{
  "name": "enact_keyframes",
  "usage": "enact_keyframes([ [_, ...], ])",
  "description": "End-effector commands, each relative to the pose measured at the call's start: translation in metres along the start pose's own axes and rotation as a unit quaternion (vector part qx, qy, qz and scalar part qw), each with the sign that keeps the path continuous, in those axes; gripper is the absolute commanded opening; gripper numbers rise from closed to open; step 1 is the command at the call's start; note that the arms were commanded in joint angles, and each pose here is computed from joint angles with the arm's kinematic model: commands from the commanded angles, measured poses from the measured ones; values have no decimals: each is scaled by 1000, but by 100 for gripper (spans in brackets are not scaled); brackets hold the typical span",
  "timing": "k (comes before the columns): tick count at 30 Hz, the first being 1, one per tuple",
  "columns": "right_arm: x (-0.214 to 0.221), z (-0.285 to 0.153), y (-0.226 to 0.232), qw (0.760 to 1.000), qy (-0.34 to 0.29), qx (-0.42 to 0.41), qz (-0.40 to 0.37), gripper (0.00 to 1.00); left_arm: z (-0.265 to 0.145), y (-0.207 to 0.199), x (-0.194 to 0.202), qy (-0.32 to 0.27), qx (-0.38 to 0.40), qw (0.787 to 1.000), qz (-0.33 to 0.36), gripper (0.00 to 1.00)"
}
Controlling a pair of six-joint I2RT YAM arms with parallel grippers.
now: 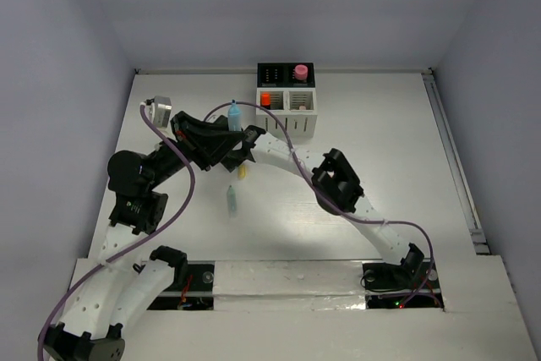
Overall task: Sort the stationery into containers
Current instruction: Close the pen cap on the pen.
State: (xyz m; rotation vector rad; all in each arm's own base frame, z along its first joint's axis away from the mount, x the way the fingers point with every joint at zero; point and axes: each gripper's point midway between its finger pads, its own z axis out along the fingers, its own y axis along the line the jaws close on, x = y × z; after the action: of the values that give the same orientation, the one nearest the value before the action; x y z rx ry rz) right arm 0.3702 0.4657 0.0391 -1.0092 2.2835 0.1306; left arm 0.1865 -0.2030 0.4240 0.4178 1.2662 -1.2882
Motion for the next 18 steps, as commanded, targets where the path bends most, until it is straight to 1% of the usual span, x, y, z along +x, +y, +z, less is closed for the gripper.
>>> enact_keyframes([
  [1, -13, -1, -4, 1000, -11, 15, -7, 55, 0, -14, -15, -22, 25, 999, 33, 0],
  [3, -9, 4, -5, 1000, -6, 20, -9, 51, 0, -14, -15, -23, 24, 999, 33, 0],
  [7, -7, 6, -5, 1000, -4, 22, -7, 36, 0, -13, -15, -22, 23, 999, 32, 0],
  [10, -8, 4, -6, 1000, -3, 27, 0, 31, 0, -12, -14, -21, 21, 999, 32, 0],
  [12, -6, 3, -7, 1000, 0, 28, 4, 30, 0, -12, -15, -22, 20, 999, 34, 0],
  [13, -7, 2, -7, 1000, 0, 28, 5, 23, 0, -12, -15, -22, 19, 999, 34, 0],
  [15, -10, 2, -8, 999, -7, 33, 9, 18, 0, -10, -15, -23, 15, 999, 34, 0],
  [16, -17, 0, -9, 999, -23, 34, 17, 12, 0, -10, -16, -24, 13, 999, 37, 0],
  [18, -29, -2, -8, 998, -50, 29, 28, 6, 0, -7, -16, -24, 7, 999, 37, 0],
])
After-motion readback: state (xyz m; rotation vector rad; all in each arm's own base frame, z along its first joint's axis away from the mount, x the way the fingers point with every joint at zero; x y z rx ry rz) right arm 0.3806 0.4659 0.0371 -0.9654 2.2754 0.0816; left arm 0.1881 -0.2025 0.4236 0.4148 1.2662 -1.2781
